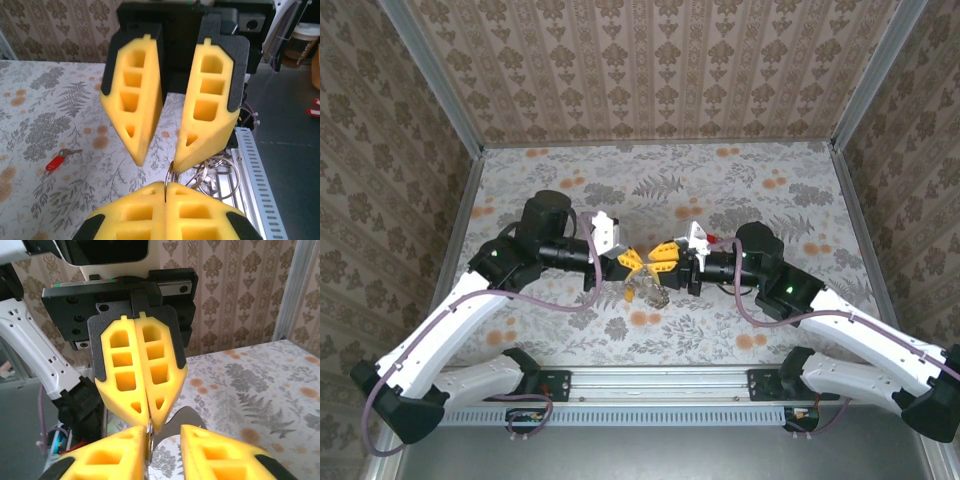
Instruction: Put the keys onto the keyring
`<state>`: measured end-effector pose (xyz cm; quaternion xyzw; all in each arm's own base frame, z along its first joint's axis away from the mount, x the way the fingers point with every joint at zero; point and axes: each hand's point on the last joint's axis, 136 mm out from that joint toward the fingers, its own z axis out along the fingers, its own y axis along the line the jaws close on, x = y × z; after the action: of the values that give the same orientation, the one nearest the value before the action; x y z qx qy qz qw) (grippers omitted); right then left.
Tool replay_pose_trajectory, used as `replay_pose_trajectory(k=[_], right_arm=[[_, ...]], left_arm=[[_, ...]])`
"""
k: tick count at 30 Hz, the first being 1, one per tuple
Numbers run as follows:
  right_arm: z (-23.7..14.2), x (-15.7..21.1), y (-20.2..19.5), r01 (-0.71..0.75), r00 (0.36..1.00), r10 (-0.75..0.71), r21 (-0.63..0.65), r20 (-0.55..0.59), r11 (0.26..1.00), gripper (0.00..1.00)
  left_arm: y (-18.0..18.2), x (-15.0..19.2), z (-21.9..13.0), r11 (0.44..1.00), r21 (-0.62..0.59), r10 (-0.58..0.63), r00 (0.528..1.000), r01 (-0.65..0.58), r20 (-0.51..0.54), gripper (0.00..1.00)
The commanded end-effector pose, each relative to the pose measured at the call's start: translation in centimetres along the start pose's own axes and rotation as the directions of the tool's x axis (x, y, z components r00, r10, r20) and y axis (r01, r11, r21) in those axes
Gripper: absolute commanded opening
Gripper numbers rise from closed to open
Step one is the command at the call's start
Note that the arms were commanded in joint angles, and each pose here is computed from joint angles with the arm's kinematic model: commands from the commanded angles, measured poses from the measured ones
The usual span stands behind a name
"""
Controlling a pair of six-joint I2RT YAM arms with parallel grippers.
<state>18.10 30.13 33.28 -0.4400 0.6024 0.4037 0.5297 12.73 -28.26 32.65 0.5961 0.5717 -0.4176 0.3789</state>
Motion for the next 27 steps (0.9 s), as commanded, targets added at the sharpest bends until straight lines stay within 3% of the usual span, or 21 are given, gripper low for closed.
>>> replay_pose_trajectory(k=[1,17,27], right_arm=[[-0.9,-0.2,-0.8,0.084,0.995,-0.081,0.058,-0.054,0.995,0.29],[-0.4,-0.1,0.4,0.117,0.991,-0.119,-0.023,-0.066,0.993,0.29],[0.4,-0.1,0.2,0.095,0.993,-0.097,-0.034,-0.065,0.995,0.02]], left_arm=[[-1.0,-0.8,-0.6,0.998,0.038,0.048,0.999,-0.047,-0.021,0.00],[-0.4,-1.4,-0.2,0.996,0.073,0.055,0.997,-0.051,-0.057,0.00],[-0.5,-1.3,0.1,0.995,0.078,0.059,0.996,-0.054,-0.061,0.00]])
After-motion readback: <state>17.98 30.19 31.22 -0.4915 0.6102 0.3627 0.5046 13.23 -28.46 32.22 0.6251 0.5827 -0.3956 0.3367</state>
